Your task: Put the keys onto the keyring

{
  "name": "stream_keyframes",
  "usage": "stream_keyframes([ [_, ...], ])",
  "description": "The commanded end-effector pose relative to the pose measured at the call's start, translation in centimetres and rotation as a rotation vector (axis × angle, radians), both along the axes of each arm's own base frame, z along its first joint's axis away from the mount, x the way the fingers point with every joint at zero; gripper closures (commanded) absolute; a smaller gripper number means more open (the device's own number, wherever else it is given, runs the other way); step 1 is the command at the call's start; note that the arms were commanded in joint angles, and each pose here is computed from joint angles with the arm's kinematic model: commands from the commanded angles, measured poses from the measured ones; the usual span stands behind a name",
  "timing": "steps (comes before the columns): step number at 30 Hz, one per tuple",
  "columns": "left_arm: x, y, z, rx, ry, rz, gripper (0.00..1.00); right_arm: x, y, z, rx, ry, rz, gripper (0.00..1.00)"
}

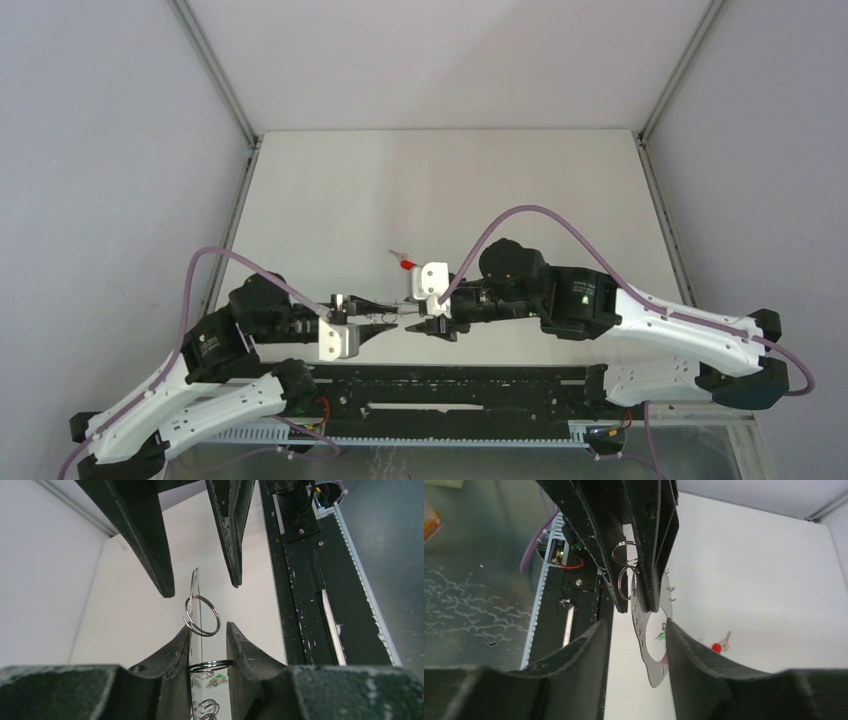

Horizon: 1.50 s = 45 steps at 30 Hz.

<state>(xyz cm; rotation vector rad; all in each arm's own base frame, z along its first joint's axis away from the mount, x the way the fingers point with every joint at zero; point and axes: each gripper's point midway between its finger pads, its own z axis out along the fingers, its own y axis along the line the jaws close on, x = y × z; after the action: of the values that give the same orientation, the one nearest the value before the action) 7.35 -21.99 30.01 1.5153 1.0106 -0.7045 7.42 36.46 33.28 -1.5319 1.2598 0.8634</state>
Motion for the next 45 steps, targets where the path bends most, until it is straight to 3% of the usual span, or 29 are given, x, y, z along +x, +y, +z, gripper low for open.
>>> stream_keyframes([
  [1,-0.5,0.1,3.7,-0.089,-0.058,-0.022,1.0,-0.4,0.4,1.8,0.035,-0.021,0.022,0.53],
  [3,-0.6,0.0,3.9,-0.094,-0.056,-0.03,1.0,0.0,1.0,1.6,0.035,-0.031,-0.002,0.7],
  [5,-0.8,0.0,4.0,-0.096,-0.053,-0.039,1.0,0.5,1.4,1.7,0.044,-0.044,-0.031,0.98],
  [7,-0.9,0.0,3.7,-0.082,-0.051,-0.048,0.94,1.0,1.4,1.9,0.051,-0.049,-0.062,1.0],
  [9,-1.0,0.2,3.2,-0.057,-0.055,-0.051,0.65,1.5,0.8,2.3,0.068,-0.049,-0.092,1.0],
  [10,-1.0,0.4,3.0,-0.048,-0.059,-0.051,0.58,1.6,0.5,2.6,0.085,-0.044,-0.1,1.0],
  [13,-1.0,0.5,2.7,-0.042,-0.056,-0.043,0.48,1.2,-0.6,3.4,0.142,-0.024,-0.086,1.0],
  [15,-1.1,0.4,2.8,-0.045,-0.045,-0.049,0.48,0.9,-0.7,3.4,0.14,-0.021,-0.074,1.0],
  [23,-1.3,-0.1,3.2,-0.04,-0.011,-0.065,0.5,0.6,-0.6,2.3,0.087,-0.048,-0.083,1.0],
  [25,-0.9,-0.1,2.9,-0.03,-0.019,-0.049,0.54,0.4,-0.6,2.4,0.085,-0.053,-0.079,1.0],
  [29,-0.2,0.1,1.1,0.02,-0.022,-0.02,0.72,-0.1,-0.8,2.9,0.103,-0.054,-0.068,1.0],
  [35,0.1,-0.2,0.8,0.024,0.007,-0.007,0.85,-1.1,-0.5,3.1,0.116,-0.043,-0.026,1.0],
  [38,0.2,-0.3,0.8,0.023,0.033,0.008,0.98,-1.1,-0.6,3.3,0.122,-0.041,-0.029,1.0],
  [45,0.5,-0.6,2.2,-0.054,0.175,0.078,1.0,0.6,-0.4,3.5,0.146,-0.057,-0.11,1.0],
])
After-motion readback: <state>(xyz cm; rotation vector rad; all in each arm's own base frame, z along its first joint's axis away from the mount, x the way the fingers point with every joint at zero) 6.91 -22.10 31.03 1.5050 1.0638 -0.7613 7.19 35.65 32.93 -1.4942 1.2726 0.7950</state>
